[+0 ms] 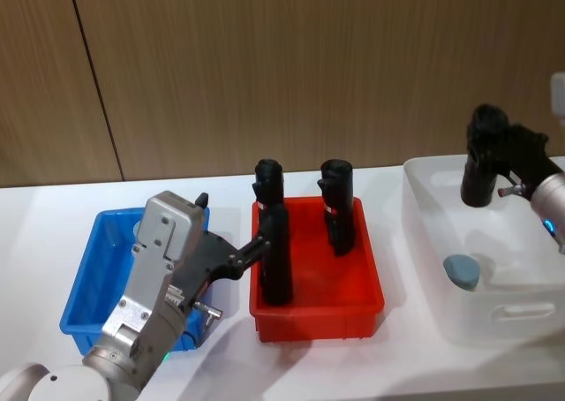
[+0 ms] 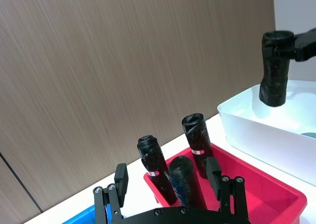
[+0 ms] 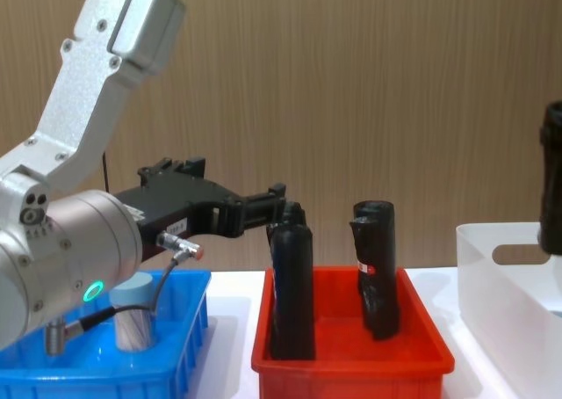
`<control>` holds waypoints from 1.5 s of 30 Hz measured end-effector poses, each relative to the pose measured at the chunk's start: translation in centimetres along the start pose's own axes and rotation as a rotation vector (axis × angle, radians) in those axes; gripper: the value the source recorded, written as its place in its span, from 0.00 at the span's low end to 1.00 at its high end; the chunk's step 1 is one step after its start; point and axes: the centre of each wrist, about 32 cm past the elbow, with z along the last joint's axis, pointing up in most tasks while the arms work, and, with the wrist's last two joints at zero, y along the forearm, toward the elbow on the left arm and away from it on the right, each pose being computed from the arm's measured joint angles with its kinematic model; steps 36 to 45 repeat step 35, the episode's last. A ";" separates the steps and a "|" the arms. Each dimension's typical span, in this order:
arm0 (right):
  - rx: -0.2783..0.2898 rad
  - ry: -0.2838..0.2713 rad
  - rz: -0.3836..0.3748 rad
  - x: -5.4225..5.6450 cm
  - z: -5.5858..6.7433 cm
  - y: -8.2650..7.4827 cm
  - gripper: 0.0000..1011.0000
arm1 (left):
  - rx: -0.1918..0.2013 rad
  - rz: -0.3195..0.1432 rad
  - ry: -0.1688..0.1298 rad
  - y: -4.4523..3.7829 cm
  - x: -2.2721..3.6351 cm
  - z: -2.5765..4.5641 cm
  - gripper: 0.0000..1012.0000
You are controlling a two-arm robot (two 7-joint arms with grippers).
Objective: Pick the cotton swabs from the blue box and place them into the white box.
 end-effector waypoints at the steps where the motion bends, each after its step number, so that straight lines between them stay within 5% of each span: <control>1: -0.012 0.003 -0.005 0.2 -0.4 0.2 0.35 | 0.000 0.000 0.000 0.00 0.00 0.00 0.99; 12: -0.071 0.018 -0.018 0.8 -2.6 1.2 0.38 | 0.000 0.000 0.000 0.00 0.00 0.00 0.99; 33: -0.051 0.039 0.011 1.5 -3.2 1.1 0.99 | 0.000 0.000 0.000 0.00 0.00 0.00 0.99; 45: -0.049 0.039 0.012 1.5 -3.1 1.0 0.99 | 0.000 0.000 0.000 0.00 0.00 0.00 0.99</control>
